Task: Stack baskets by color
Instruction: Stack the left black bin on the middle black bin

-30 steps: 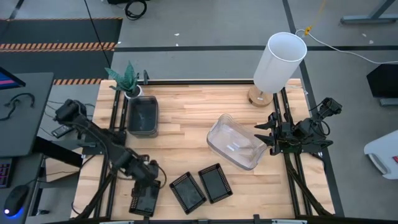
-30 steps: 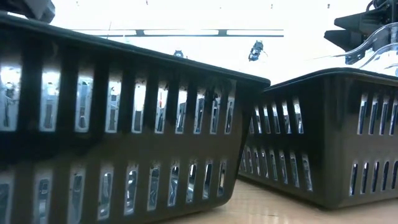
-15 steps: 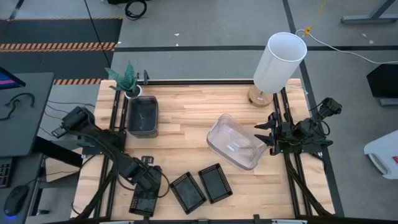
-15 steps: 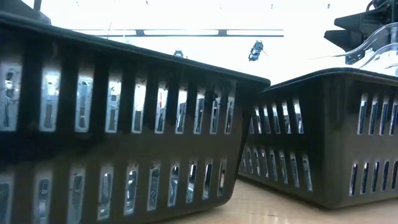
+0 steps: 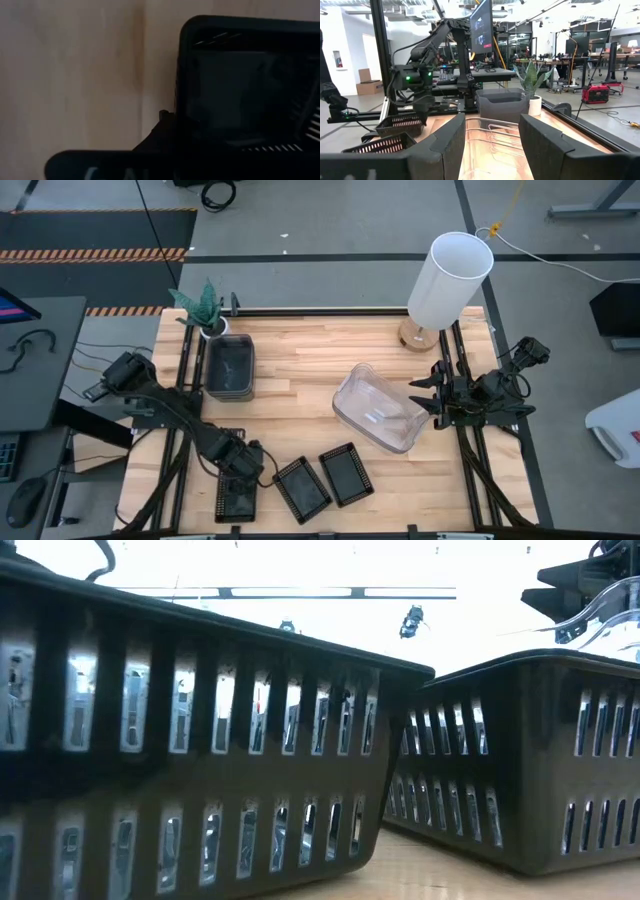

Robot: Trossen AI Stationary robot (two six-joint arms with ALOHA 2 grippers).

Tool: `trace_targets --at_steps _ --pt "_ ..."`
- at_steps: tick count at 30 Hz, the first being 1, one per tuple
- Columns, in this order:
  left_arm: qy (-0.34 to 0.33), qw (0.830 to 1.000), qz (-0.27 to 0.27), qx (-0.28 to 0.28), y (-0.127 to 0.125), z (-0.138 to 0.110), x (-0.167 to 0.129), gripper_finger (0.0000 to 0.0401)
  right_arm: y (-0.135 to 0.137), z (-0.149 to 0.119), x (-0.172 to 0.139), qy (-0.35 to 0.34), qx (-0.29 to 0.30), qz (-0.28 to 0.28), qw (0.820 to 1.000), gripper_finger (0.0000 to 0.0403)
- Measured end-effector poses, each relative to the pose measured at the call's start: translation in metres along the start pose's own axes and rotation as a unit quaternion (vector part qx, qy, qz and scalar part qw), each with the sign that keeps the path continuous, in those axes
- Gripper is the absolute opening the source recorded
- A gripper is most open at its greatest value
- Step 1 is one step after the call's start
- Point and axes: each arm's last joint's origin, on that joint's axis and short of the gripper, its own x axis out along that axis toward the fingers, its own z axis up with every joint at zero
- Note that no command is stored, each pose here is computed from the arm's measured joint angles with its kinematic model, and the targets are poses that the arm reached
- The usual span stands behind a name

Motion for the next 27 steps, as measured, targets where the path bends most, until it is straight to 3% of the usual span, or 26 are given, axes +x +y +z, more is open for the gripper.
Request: trace_targets --at_steps 4,8,15,21,27 --pt "0.000 0.996 -0.031 -0.085 0.010 0.004 -0.015 0.0005 0.000 0.000 0.000 0.000 0.000 0.000 1.000 0.0189" --pt "-0.005 0.981 -0.087 -0.175 0.016 0.006 -0.033 0.0006 0.000 0.000 0.000 0.000 0.000 0.000 1.000 0.0189" --pt "-0.080 0.951 -0.149 -0.258 0.015 0.006 -0.062 0.0006 0.000 0.000 0.000 0.000 0.000 0.000 1.000 0.0189" --pt "-0.161 0.944 -0.105 -0.268 0.006 0.019 -0.087 0.0003 0.000 0.000 0.000 0.000 0.000 0.000 1.000 0.0189" --pt "-0.177 0.944 -0.008 -0.278 -0.003 0.033 -0.098 0.0002 0.000 0.000 0.000 0.000 0.000 0.000 1.000 0.0189"
